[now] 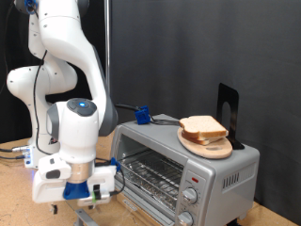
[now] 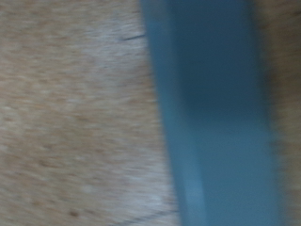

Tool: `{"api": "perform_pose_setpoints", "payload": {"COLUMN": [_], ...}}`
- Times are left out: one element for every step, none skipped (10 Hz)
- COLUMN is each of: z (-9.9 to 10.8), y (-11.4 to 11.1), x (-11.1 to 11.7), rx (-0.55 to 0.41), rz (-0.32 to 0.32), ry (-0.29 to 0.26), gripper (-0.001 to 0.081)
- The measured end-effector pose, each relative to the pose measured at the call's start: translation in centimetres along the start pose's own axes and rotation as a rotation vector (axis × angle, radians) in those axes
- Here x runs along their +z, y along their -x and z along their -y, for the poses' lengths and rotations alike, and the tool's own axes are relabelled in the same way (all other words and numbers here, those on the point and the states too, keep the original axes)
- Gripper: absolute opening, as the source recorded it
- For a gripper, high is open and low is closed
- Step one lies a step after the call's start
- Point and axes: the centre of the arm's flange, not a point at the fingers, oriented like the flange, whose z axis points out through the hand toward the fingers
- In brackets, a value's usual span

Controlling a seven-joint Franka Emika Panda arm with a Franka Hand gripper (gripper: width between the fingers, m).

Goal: Make a piece of toast with the oven

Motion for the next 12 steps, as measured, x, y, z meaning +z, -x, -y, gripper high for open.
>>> {"api": "perform_pose_setpoints", "payload": {"z": [-0.1, -0.4, -0.7, -1.3, -1.3, -1.2, -1.3, -1.6, -2.1, -2.7, -3.4, -4.1], "y": [0.4, 0.7, 0.9, 1.5, 1.4, 1.6, 1.8, 2.1, 2.2, 2.2, 2.0, 1.9], "x": [-1.4, -2.8, -4.2, -5.0, -4.9, -4.9, -5.5, -6.8, -8.2, -9.6, -11.0, -12.4], "rx": [-0.056, -0.101, -0.13, -0.145, -0.141, -0.162, -0.203, -0.249, -0.278, -0.287, -0.279, -0.276], "rz": [0.045, 0.077, 0.092, 0.102, 0.102, 0.123, 0.162, 0.203, 0.232, 0.256, 0.27, 0.283], "ry": [-0.036, -0.07, -0.098, -0.11, -0.106, -0.138, -0.223, -0.333, -0.447, -0.54, -0.604, -0.643], "gripper": [0.0808, 0.0808, 0.0808, 0.0808, 0.0808, 0.0808, 0.0808, 0.0808, 0.0808, 0.0808, 0.0808, 0.0808]}}
